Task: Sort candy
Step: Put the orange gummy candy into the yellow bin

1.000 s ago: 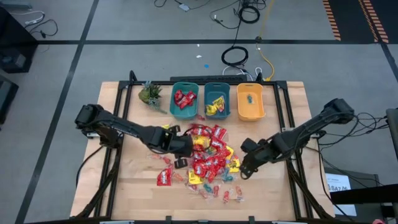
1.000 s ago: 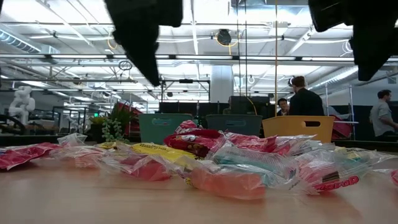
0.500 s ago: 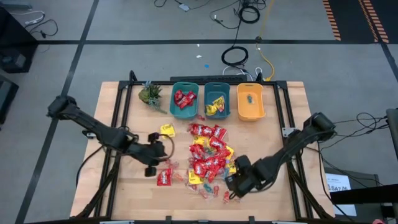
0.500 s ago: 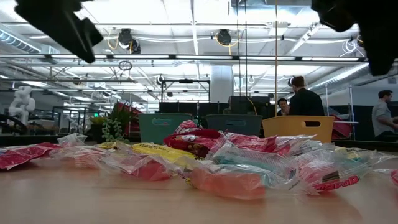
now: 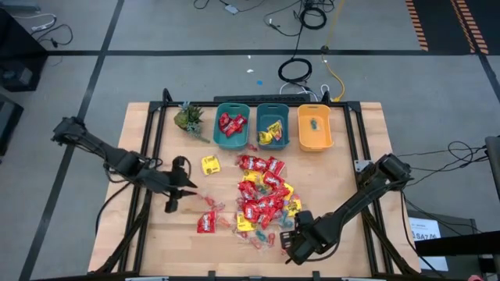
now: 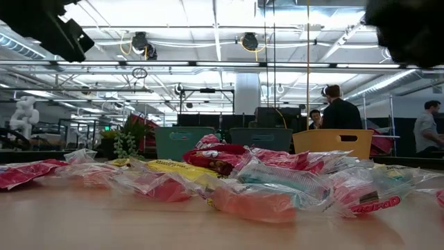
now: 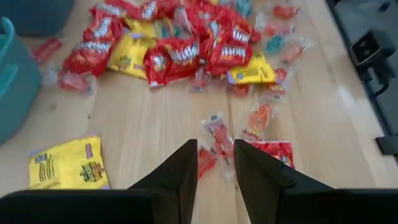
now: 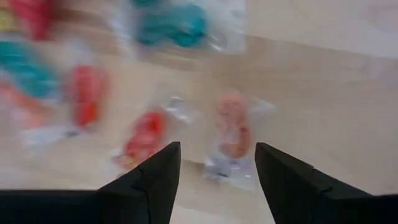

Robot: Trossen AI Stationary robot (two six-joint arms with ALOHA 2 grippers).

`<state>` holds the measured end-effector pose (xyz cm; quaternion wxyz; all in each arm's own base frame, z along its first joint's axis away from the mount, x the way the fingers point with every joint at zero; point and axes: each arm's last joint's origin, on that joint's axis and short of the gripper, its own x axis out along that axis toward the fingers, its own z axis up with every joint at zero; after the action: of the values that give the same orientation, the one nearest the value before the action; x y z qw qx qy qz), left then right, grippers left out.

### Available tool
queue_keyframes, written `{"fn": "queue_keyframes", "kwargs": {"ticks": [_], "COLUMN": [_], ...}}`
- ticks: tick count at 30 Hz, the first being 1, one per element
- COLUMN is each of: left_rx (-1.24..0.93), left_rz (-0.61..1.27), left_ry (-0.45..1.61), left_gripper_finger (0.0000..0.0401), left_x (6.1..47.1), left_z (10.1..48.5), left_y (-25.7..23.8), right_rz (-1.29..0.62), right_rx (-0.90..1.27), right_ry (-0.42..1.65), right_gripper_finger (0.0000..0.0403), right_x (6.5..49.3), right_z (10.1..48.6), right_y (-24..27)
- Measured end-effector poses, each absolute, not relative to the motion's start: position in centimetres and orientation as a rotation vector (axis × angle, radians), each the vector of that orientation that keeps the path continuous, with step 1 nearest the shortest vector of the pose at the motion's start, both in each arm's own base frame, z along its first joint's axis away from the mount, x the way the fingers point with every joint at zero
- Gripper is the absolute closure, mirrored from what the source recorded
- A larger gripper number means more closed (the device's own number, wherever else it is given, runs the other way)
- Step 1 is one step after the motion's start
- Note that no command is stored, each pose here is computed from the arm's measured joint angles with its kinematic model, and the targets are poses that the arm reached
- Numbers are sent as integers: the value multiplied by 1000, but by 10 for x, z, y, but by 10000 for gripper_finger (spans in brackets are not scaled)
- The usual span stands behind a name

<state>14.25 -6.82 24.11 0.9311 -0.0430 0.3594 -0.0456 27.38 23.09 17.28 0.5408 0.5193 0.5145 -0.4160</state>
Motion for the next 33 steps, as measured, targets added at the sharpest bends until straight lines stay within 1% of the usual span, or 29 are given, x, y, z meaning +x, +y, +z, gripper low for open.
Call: {"fn": "queue_keyframes", "kwargs": {"ticks": [6,9,11,16,17,18,23,27,33], "left_rx": [-104,-140,-149,-134,-131,-128,-80,-58,-26], "left_rz": [-116,-117,-121,-134,-136,-130,-120,-107,-45], "left_ry": [659,628,611,583,579,577,553,546,565], "left_gripper_finger": [287,287,287,287,287,287,287,287,287], "left_x": [127,121,118,113,113,112,109,108,106], "left_z": [243,246,248,252,252,252,254,254,251], "left_y": [-60,-57,-55,-53,-52,-51,-49,-48,-44], "right_rz": [-1068,-1071,-1073,-1068,-1059,-1050,-1058,-1063,-1081], "right_rx": [1185,1182,1180,1178,1177,1176,1199,1205,1165], "right_ry": [1282,1306,1310,1311,1313,1313,1286,1187,1034], "right_gripper_finger": [205,223,254,371,385,391,387,400,402], "right_x": [276,277,277,276,276,276,272,265,252], "right_z": [146,140,139,142,144,145,160,184,229], "right_y": [234,237,237,236,236,235,231,222,191]}}
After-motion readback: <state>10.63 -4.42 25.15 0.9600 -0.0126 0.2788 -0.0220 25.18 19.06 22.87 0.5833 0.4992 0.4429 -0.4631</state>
